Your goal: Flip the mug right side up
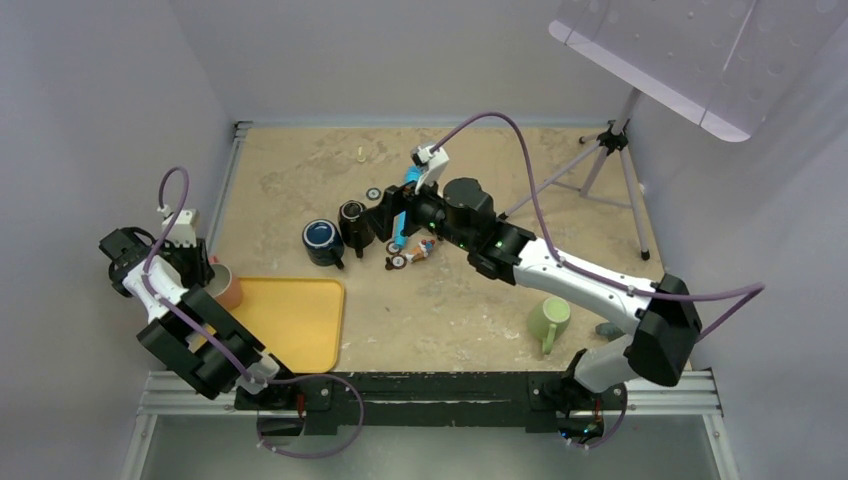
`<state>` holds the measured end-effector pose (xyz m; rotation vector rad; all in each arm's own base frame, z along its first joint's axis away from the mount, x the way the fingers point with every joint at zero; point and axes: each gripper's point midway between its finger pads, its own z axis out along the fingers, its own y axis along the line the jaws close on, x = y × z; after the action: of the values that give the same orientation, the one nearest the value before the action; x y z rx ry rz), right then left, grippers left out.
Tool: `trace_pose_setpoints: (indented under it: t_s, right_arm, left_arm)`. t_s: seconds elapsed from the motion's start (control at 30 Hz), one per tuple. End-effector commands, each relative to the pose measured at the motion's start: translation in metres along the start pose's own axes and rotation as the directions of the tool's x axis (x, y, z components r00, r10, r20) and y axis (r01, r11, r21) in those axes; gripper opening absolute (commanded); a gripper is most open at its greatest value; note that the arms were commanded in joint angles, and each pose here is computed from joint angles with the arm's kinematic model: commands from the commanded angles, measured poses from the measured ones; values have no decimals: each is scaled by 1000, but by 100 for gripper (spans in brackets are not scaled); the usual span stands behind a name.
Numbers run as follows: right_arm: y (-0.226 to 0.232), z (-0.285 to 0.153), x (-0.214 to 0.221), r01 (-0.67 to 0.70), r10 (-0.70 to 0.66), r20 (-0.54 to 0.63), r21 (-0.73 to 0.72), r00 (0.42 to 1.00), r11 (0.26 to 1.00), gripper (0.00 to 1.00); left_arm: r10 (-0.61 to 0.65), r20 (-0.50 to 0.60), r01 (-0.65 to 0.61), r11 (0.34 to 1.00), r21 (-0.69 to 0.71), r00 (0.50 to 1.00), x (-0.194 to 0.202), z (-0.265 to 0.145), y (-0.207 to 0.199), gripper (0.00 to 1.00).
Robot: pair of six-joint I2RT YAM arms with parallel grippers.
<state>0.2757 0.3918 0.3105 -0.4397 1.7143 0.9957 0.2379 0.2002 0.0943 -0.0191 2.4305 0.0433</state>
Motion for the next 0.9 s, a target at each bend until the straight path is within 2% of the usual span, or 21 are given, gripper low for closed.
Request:
trace_pose_setpoints:
  t_s: [0.0, 0.23, 0.4, 0.47, 0.53, 0.57, 0.63, 0.73, 0.87]
  right_arm:
    - [-2, 29, 44, 22, -23, -87, -12, 996, 1000, 89]
    - [6, 78, 112, 233, -213, -206, 81, 955, 969, 82]
    - [0, 116, 153, 341, -307, -286, 76, 908, 937, 72]
    - [-1, 126, 160, 364, -325, -313, 72, 892, 929, 49]
    - [-4, 133, 167, 376, -327, -350, 83, 878, 923, 37]
    - [-8, 136, 167, 386, -327, -366, 99, 871, 917, 36]
    - [-15, 136, 164, 410, -332, -384, 139, 861, 902, 41]
    - [-13, 131, 162, 416, -342, -392, 121, 854, 901, 49]
    - [-14, 129, 166, 427, -349, -415, 112, 840, 897, 52]
  left_arm:
    - [25, 44, -26, 999, 22, 999, -9, -2, -4, 41]
    - [37, 59, -37, 999, 4, 998, -19, -19, -6, 57]
    - [39, 96, -49, 993, 109, 995, -38, -46, -37, 63]
    - [35, 104, -50, 988, 143, 994, -43, -52, -48, 63]
    - [44, 118, -62, 987, 151, 992, -46, -56, -55, 63]
    - [48, 126, -66, 987, 148, 991, -48, -57, -57, 63]
    - [48, 136, -67, 987, 143, 990, -51, -60, -59, 63]
    - [42, 138, -64, 986, 157, 990, -54, -67, -67, 63]
    - [30, 154, -57, 983, 174, 988, -56, -71, -80, 64]
